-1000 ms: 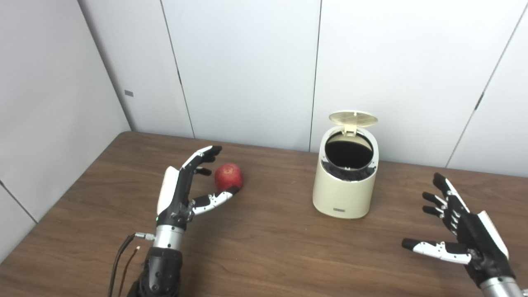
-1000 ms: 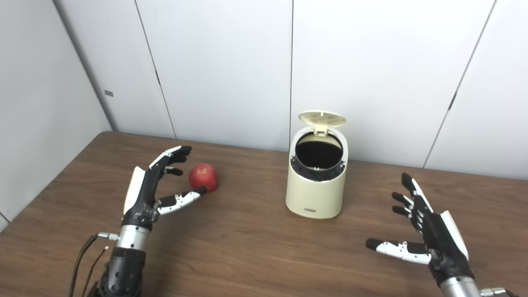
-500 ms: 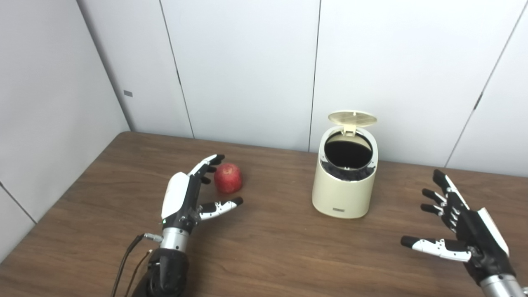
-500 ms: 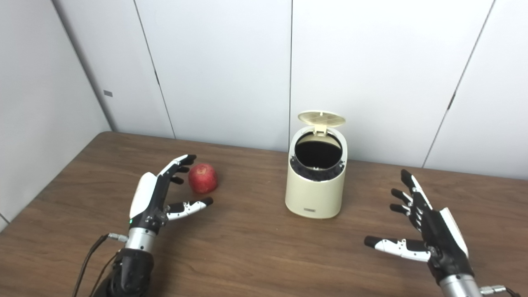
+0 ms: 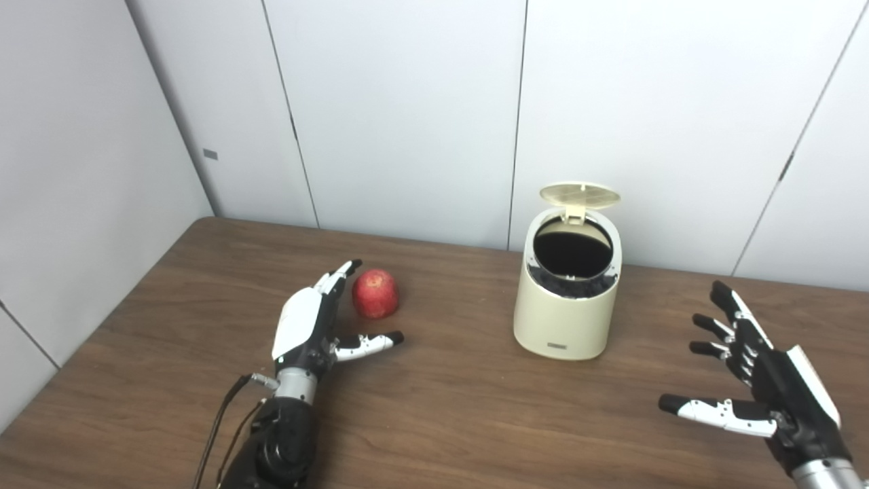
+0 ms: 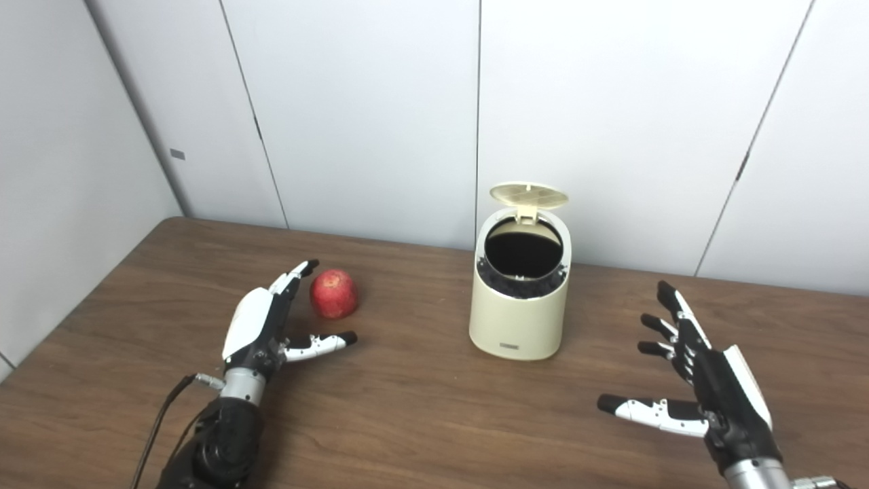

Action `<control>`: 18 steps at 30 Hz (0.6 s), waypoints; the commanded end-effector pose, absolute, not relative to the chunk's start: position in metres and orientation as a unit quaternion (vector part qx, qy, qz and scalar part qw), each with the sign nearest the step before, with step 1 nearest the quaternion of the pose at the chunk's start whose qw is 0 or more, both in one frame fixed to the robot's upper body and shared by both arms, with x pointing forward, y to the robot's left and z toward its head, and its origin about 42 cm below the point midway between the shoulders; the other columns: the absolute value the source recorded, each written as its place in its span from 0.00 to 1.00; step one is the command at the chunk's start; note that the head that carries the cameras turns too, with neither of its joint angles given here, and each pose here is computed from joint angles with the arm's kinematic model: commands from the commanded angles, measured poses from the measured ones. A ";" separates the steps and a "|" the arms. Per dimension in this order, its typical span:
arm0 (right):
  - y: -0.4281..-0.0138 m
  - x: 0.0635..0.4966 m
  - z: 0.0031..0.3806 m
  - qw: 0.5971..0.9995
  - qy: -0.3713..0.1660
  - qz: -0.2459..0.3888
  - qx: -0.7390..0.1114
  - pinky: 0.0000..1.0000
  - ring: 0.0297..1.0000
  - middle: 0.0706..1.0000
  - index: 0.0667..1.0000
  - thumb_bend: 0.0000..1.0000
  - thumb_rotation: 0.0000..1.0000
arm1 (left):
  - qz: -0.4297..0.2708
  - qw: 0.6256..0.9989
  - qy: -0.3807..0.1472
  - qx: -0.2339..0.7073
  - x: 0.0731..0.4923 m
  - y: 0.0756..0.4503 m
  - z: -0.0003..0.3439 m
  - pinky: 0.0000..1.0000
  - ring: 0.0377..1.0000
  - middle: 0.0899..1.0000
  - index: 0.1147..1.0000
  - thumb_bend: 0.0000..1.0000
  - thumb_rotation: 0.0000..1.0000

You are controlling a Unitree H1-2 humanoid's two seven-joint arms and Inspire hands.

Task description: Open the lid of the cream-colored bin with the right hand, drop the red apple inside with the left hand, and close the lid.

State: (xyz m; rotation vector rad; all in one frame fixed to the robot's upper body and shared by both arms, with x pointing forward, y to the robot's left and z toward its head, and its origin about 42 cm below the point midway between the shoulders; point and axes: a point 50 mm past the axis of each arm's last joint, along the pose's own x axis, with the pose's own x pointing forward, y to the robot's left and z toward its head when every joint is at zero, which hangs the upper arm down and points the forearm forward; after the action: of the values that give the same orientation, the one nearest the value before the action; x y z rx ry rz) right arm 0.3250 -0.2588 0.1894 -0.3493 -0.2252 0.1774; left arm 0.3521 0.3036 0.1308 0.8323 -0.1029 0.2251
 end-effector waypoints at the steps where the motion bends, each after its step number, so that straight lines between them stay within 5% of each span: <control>1: -0.260 0.327 0.209 0.969 -0.146 0.082 -0.180 0.75 0.88 0.98 0.97 0.77 0.00 | 0.131 0.895 -0.095 0.416 0.366 0.308 0.154 0.81 0.94 0.91 0.93 0.92 0.34; 18: -0.256 0.319 0.208 0.969 -0.139 0.077 -0.187 0.77 0.88 0.97 0.98 0.76 0.03 | 0.138 0.908 -0.084 0.386 0.386 0.311 0.145 0.73 0.85 0.88 0.91 0.88 0.33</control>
State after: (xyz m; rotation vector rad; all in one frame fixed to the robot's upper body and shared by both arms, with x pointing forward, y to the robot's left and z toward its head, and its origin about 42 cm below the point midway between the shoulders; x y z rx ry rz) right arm 0.3178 -0.2577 0.1898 -0.3715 -0.2066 0.1656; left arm 0.3726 0.3070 0.1242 0.8036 -0.1015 0.2587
